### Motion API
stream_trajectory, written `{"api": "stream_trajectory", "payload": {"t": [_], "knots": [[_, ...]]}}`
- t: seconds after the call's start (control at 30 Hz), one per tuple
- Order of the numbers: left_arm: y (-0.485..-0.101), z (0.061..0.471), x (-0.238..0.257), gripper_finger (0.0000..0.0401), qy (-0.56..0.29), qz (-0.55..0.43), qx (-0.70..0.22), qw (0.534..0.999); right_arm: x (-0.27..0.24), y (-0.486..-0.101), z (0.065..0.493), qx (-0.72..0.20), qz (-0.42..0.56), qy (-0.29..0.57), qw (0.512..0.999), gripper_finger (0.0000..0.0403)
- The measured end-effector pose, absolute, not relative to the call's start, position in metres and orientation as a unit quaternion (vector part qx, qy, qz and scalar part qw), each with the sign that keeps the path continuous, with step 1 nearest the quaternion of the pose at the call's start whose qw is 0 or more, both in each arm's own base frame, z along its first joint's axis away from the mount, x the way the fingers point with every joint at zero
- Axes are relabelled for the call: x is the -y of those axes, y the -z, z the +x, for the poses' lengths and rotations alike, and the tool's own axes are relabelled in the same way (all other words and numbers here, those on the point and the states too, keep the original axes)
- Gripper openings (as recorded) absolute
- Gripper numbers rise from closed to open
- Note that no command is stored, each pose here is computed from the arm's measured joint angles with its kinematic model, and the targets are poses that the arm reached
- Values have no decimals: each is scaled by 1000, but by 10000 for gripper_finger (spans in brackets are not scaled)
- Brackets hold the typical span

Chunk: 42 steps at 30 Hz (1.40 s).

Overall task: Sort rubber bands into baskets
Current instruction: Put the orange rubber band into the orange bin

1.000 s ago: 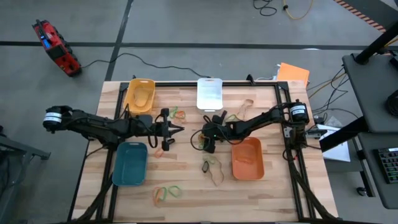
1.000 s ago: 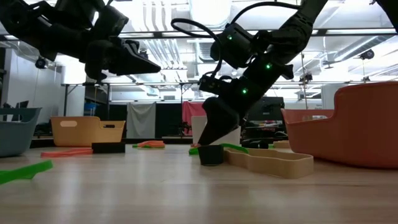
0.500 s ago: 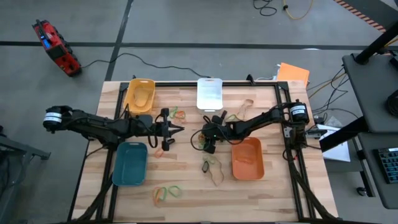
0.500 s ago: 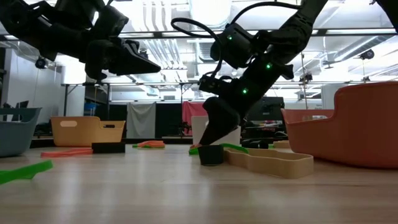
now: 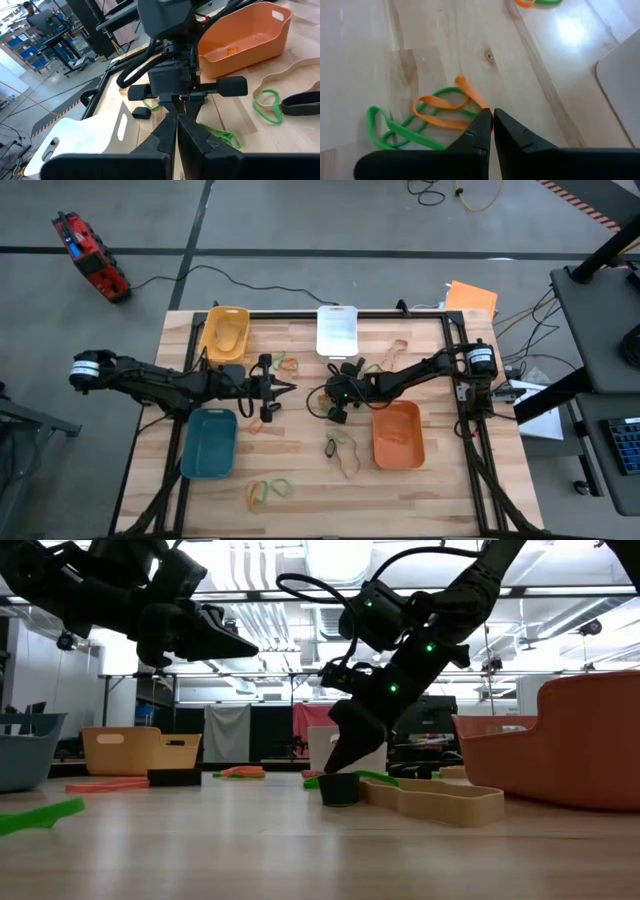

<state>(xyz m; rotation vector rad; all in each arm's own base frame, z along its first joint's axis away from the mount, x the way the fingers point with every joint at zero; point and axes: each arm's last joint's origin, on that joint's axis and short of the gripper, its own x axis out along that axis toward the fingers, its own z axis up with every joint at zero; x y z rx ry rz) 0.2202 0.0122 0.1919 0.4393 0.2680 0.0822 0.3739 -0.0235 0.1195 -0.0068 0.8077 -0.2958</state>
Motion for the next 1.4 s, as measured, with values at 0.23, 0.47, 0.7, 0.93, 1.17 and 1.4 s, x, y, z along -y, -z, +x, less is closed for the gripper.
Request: {"api": "stream_trajectory", "payload": {"t": [0.23,0.47,0.7,0.93,1.17,1.4], "knots": [[-192,220,-12,0,-41,213,-133,967,25,-130,373,-376,9,149,915,9],[-192,220,-12,0,-38,213,-132,967,29,-125,373,-380,20,159,911,27],[-192,220,-12,0,-39,213,-133,967,28,-117,375,-387,25,148,910,96],[-191,220,-12,0,-39,213,-133,967,28,-113,376,-386,25,146,910,150],[-191,220,-12,0,-39,213,-133,967,28,-111,375,-393,36,146,907,148],[-191,220,-12,0,-40,214,-133,967,28,-97,378,-398,31,145,905,122]]}}
